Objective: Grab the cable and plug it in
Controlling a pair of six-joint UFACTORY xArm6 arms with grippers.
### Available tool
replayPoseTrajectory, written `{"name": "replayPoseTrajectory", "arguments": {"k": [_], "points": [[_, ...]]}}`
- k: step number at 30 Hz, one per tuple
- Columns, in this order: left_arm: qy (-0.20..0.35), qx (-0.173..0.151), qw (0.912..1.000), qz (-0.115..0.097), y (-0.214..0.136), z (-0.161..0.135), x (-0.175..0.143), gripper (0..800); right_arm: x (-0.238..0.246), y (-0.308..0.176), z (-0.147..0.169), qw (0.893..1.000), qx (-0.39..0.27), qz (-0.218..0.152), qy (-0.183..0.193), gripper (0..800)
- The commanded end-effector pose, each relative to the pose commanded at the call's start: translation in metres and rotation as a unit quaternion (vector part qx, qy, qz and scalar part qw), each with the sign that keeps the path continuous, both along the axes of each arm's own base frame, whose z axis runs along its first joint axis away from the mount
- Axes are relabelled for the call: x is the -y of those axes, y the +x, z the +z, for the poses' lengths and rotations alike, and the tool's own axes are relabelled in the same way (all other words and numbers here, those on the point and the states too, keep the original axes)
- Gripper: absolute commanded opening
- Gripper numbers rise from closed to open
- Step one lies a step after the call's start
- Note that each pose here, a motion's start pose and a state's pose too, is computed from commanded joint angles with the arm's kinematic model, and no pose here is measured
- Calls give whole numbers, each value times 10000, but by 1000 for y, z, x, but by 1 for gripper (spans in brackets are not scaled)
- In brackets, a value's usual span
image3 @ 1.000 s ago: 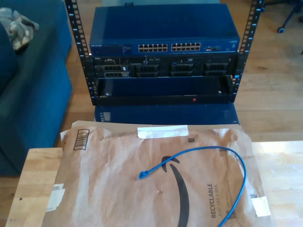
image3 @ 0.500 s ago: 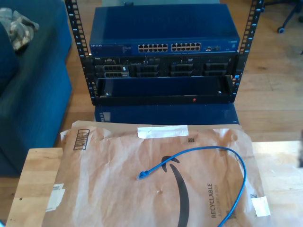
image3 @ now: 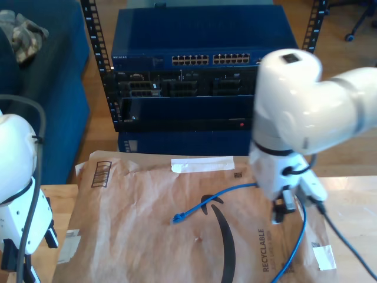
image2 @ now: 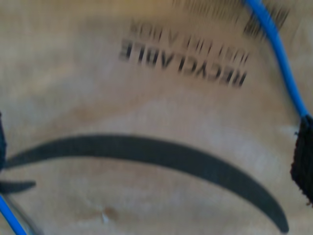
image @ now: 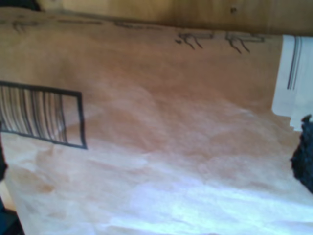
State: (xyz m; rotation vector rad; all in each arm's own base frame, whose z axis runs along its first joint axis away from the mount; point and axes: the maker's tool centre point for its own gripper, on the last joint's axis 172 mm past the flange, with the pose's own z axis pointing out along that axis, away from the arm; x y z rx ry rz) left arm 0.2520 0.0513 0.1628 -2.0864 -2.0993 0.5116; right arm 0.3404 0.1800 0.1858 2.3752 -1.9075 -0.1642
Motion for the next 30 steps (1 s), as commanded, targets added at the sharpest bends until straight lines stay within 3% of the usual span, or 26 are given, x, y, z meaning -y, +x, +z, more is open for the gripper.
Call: {"name": "replayPoseTrajectory", "arguments": {"k": [4,8,14,22,30], "points": [[-106,12,9999,56,1,0,7,800,-40,7,-13,9991,168,377,91,793],[-155,29,9998,-126,5,0,20,800,-62,23,-30,9978,393,497,206,793],[-150,10,9998,-128,5,-1,21,800,-84,29,-57,9972,287,679,147,792],[-162,-59,9998,-118,4,-6,21,800,-90,33,-84,9970,156,750,71,791],[-126,75,9998,-117,14,-12,19,800,-102,41,-95,9967,130,802,55,792]]}}
